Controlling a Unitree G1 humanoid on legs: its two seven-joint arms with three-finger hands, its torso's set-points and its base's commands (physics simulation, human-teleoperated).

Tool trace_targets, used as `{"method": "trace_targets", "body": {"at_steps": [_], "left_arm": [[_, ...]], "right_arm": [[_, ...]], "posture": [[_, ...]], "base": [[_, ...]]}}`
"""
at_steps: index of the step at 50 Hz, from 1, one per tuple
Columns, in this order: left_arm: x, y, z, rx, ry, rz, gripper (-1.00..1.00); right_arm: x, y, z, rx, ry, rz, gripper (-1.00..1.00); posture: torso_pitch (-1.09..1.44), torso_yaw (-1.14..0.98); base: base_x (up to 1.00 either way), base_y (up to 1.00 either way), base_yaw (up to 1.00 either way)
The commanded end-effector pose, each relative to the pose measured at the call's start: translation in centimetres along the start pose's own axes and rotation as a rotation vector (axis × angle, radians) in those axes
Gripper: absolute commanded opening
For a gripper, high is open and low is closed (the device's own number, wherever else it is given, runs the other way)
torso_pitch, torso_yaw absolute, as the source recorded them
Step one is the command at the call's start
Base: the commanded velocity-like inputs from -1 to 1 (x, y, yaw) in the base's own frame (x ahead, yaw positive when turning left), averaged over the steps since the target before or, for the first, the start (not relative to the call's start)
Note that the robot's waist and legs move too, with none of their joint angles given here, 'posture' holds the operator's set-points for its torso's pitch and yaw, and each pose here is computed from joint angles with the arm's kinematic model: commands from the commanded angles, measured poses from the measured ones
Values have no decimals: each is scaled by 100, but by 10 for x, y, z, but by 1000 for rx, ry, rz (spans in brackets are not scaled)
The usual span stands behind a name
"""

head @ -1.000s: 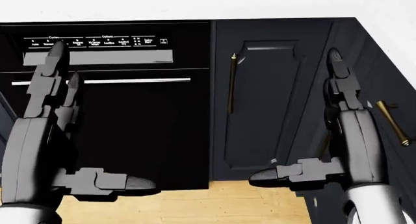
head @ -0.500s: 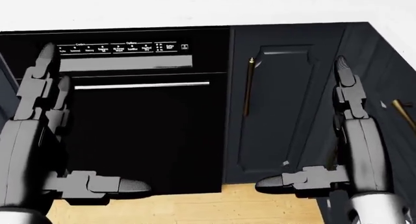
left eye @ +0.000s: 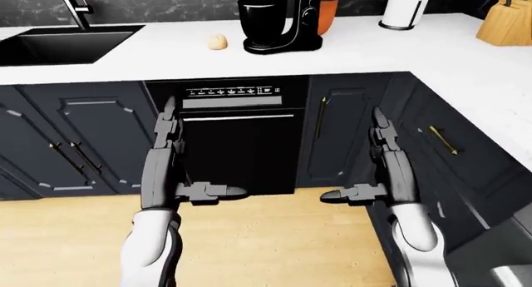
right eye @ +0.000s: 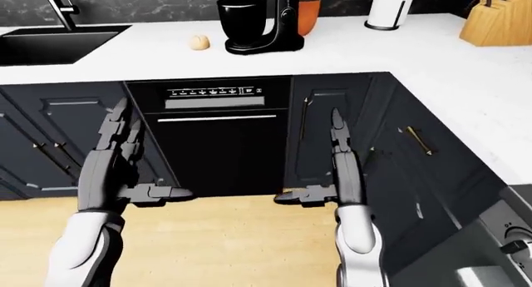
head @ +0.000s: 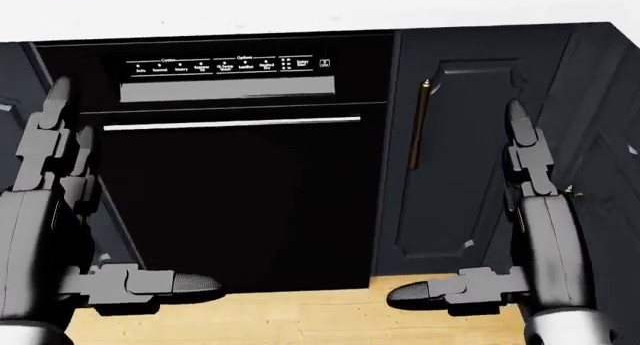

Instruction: Place the bread in the stand mixer bowl.

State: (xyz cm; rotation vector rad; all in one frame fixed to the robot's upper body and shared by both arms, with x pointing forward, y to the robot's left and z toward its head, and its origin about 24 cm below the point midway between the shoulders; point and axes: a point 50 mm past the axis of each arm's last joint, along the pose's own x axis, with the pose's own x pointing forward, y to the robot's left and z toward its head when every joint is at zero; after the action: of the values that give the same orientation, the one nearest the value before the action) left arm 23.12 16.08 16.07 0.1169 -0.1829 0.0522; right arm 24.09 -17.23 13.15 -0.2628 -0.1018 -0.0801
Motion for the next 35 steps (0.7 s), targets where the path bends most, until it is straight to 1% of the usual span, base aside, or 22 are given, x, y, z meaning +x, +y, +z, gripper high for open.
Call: {"method": "trace_targets", "body": {"at_steps": [1, 18, 20, 26, 30, 31, 32, 35], "left_arm": [[-1, -3, 19, -8, -110, -15, 100], [-3, -4, 23, -13, -118, -20, 100], [-5, -7, 25, -18, -119, -32, 100], [-3, -7, 24, -17, -119, -32, 100], [-3, -7, 25, -16, -119, -34, 100], [-3, -8, 24, -16, -118, -36, 100], [-3, -8, 25, -16, -118, -37, 100], [-2, -9, 24, -14, -117, -41, 100]], "right_arm": [[0, -9, 17, -15, -100, -44, 100], [-1, -8, 15, -11, -97, -46, 100], [-1, -7, 14, -10, -94, -47, 100], [-1, -7, 14, -4, -92, -46, 100], [-3, -9, 16, 11, -111, -66, 100], [-2, -9, 11, 8, -80, -76, 100], [-1, -9, 10, 20, -81, -70, 100], [-2, -9, 10, 21, -89, -84, 100]], "posture": [[0, 0], [0, 0], [0, 0], [0, 0], [0, 0], [0, 0], [0, 0], [0, 0]], "base": [[0, 24, 0], [0, 23, 0], [0, 23, 0], [0, 23, 0], [0, 0, 0], [0, 0, 0], [0, 0, 0], [3, 0, 0]]}}
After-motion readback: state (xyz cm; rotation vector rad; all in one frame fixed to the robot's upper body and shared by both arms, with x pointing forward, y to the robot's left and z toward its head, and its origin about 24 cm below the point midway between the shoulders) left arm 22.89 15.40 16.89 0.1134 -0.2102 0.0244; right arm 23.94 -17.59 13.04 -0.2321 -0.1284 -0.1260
